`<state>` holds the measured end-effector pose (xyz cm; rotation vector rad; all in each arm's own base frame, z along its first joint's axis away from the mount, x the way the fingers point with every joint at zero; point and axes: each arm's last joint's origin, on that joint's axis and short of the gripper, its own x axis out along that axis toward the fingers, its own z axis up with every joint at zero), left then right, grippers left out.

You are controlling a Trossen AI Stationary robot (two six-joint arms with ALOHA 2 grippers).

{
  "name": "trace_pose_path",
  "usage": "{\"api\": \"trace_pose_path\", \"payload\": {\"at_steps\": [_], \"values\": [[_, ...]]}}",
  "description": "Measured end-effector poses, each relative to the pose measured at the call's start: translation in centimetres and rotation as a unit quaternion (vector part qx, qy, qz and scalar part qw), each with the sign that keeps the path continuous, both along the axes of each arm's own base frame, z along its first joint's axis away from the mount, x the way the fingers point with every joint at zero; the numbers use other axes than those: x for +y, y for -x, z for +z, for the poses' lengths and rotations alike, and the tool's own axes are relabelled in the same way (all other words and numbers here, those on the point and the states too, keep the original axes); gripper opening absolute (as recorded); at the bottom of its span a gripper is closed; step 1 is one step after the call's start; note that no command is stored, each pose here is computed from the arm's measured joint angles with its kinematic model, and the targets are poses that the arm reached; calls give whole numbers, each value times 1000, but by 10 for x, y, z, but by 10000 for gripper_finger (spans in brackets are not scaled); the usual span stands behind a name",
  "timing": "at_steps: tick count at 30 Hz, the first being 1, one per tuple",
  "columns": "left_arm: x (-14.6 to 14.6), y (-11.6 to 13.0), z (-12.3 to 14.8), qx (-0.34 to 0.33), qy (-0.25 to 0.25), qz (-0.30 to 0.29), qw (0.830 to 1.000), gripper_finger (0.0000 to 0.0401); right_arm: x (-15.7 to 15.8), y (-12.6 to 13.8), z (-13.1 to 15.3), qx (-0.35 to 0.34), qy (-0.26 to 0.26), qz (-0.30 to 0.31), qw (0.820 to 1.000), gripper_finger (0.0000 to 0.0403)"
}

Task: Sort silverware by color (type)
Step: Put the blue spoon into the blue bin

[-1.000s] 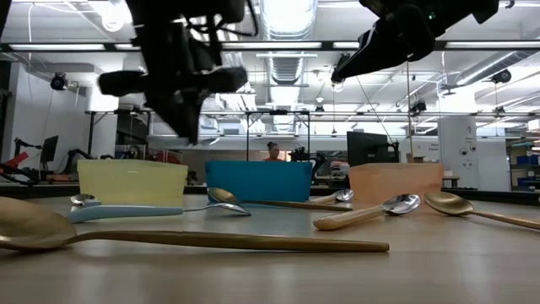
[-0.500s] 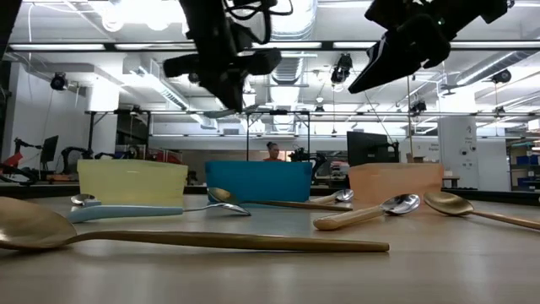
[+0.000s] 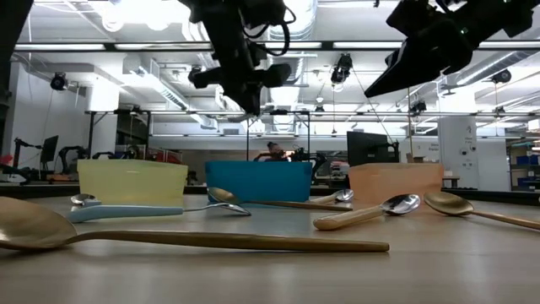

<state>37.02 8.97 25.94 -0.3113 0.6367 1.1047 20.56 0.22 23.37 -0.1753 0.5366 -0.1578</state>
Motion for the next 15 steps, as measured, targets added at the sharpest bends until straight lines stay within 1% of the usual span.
{"api": "trace_pose_path", "payload": {"at_steps": [3,6,11,13,15], "values": [[18,-4,-5,-17,8,4,1000,8,0,2,-4,-8,9,4,1000,100],[28,-14,-14,-50,20,-4,999,8,-1,1,-4,-12,18,8,1000,100],[31,-26,-37,-46,33,-7,998,9,-1,-1,4,-21,40,13,999,100],[33,-29,-42,-62,38,4,997,9,-1,-1,10,-30,46,11,998,100],[33,-33,-47,-71,49,1,996,9,-1,-1,14,-34,55,12,998,100]]}}
